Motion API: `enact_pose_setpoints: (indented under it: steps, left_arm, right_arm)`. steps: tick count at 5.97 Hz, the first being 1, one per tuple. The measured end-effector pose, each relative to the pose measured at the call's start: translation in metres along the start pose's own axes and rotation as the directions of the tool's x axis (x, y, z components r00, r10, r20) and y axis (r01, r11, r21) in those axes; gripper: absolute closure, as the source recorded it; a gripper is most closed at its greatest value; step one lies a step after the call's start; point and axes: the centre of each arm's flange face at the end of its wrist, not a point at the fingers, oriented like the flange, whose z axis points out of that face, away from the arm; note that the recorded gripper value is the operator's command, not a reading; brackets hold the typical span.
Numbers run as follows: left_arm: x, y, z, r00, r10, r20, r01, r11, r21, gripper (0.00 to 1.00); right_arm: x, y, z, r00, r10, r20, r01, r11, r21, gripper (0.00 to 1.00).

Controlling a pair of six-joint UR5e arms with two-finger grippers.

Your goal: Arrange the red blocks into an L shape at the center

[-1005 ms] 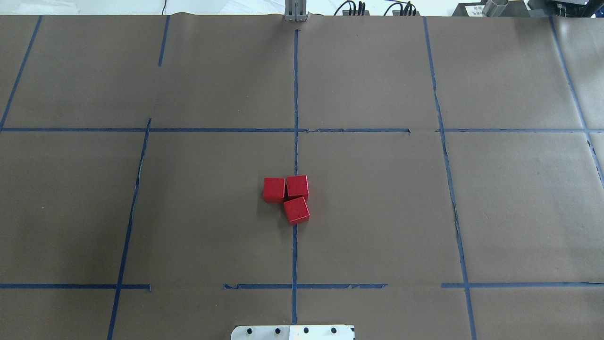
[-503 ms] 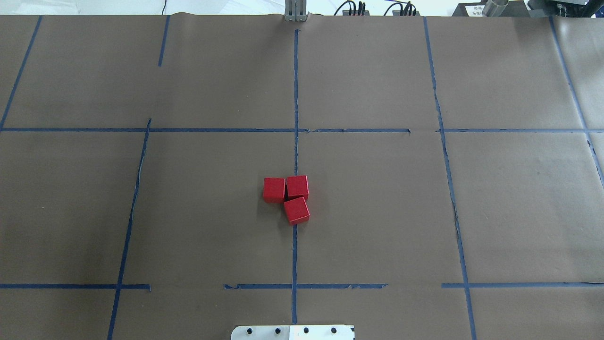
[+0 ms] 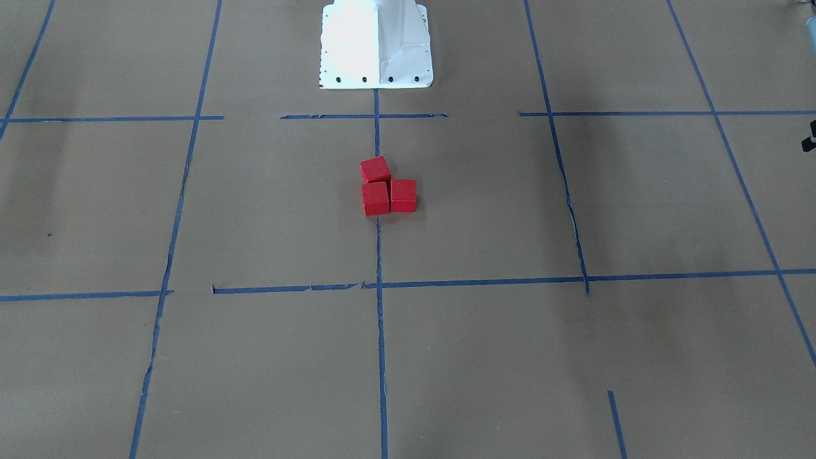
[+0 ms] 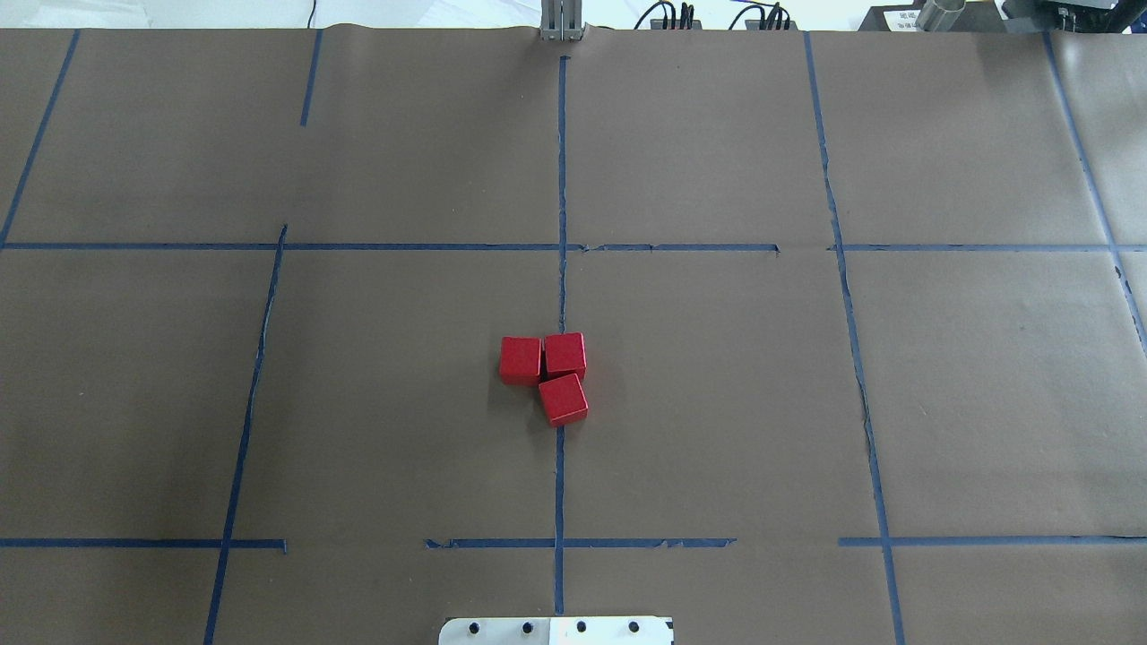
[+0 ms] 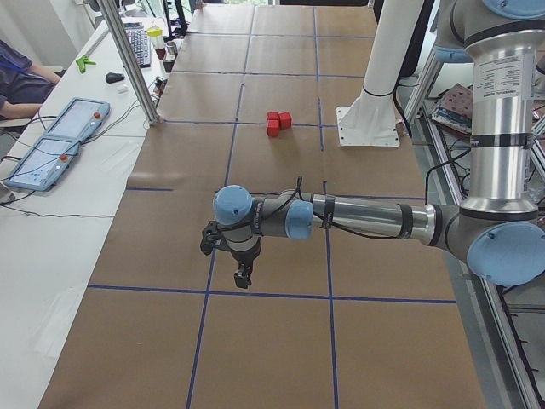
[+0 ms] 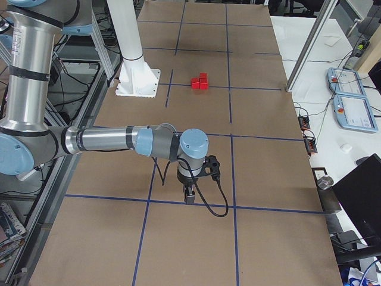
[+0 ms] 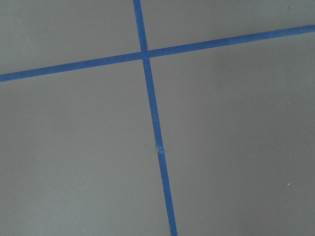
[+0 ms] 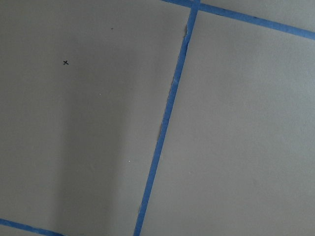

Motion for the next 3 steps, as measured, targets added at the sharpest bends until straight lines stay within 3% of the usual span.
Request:
enact_pose_setpoints:
  steps: [3]
  left_arm:
    - [-0.0057,0.0064,0.0071,1.0,-0.014,-0.001,0.014,1.0,-0.017,0.0]
  right_arm:
    - [0.0012,0.0001,0.0019,1.0,0.005,0.007,-0.005,1.0,-0.002,0.0]
